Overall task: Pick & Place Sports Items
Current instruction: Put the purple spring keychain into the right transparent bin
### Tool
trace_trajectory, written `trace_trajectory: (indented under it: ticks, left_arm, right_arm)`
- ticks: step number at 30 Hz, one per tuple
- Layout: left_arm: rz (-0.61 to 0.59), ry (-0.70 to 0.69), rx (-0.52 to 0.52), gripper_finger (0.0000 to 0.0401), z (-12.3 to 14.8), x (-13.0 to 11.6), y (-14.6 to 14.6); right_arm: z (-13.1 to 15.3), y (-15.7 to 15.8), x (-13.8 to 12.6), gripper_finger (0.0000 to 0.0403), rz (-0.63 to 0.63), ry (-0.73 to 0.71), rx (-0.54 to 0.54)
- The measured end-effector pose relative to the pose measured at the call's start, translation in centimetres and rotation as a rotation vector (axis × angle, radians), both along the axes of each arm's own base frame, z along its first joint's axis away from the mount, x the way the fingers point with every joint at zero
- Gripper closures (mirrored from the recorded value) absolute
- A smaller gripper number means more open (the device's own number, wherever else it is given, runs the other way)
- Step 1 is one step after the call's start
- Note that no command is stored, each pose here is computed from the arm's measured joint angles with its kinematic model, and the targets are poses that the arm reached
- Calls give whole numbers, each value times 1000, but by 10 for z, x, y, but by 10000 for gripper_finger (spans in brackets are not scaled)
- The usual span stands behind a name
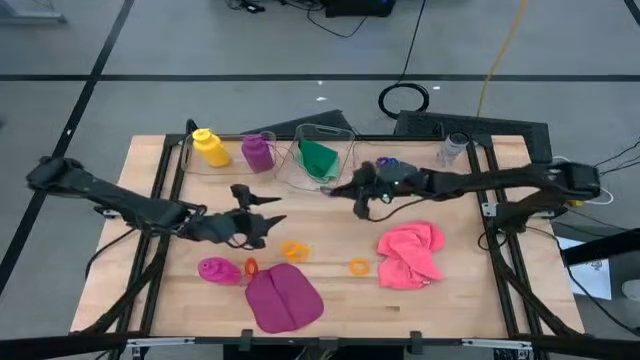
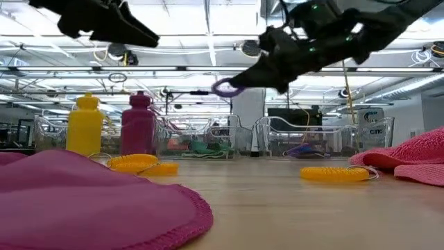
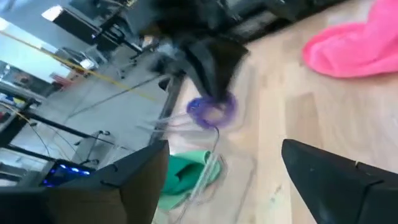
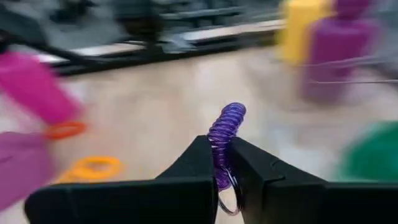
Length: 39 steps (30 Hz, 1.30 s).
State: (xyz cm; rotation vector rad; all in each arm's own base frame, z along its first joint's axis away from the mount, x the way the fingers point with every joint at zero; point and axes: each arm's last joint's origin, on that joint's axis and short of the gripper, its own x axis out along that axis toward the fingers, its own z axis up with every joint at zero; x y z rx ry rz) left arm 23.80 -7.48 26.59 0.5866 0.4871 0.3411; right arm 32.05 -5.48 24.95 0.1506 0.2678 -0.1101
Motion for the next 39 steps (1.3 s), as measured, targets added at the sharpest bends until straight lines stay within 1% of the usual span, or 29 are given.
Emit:
trace_trajectory:
  ticks: [4,10,15,18,20,24,26,34,39]
  left_arm:
    - [10,0,-32,157,0,-1,4]
    - [-47,38,-101,175,-5,5,10]
    - [-50,55,-149,188,-9,8,17]
    - [-56,75,-176,195,-10,9,21]
    - [-58,76,-192,200,-11,9,23]
    - [-78,83,-219,208,-11,11,26]
    - [-91,87,-230,211,-11,11,27]
    - [-115,95,-257,215,-12,12,30]
    - [-121,95,-260,215,-12,12,30]
  right_arm:
    - [15,3,-19,402,-187,64,-100]
    - [28,8,-42,402,-449,153,-215]
    - [26,2,-57,402,-680,258,-282]
    - [18,-7,-64,403,-763,339,-271]
    - [13,-17,-69,403,-791,387,-230]
    - [3,-36,-78,403,-808,466,-124]
    - [-2,-43,-82,403,-813,471,-82]
    - [-35,-64,-99,403,-792,475,30]
    - [-46,-71,-105,403,-756,449,74]
